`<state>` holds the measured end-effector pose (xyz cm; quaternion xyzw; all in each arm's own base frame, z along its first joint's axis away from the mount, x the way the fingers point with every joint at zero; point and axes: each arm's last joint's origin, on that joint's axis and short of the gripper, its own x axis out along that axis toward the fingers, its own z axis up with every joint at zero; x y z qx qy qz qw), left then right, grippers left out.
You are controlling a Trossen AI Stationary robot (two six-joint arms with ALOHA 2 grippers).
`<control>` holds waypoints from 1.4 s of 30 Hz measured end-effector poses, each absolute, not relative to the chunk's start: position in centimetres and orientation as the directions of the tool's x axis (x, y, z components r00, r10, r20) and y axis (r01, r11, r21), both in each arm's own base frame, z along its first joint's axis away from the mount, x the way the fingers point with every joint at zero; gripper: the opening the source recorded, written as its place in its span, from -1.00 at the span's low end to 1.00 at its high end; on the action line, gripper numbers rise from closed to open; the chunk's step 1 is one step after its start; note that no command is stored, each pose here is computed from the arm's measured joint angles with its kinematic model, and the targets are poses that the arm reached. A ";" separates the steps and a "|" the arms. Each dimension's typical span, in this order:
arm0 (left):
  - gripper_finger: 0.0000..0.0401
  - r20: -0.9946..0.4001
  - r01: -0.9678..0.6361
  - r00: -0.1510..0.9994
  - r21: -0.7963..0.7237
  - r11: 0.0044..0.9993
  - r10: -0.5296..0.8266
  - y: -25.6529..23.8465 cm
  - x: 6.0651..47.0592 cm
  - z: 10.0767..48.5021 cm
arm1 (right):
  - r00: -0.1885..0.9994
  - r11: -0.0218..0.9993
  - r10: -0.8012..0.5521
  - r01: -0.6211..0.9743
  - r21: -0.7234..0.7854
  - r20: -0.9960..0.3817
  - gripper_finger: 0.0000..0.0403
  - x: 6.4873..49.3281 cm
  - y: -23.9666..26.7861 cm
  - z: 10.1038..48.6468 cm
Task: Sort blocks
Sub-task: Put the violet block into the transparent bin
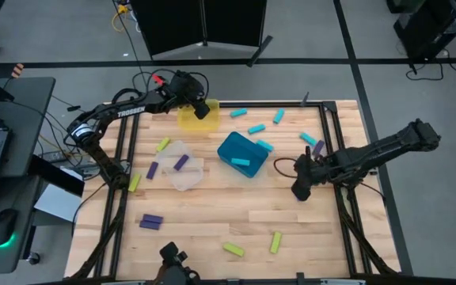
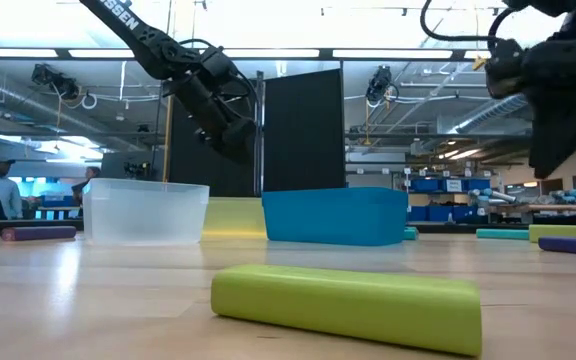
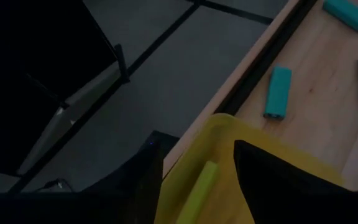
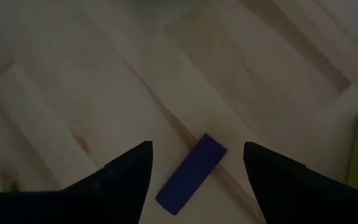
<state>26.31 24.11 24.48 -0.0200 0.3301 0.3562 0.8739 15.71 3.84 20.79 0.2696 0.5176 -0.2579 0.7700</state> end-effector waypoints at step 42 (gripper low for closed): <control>0.02 -0.559 -0.629 0.564 0.187 0.755 0.608 24.2 26.5 24.8 | 0.134 0.511 -0.068 0.856 0.081 -0.989 -0.33 16.6 5.9 13.2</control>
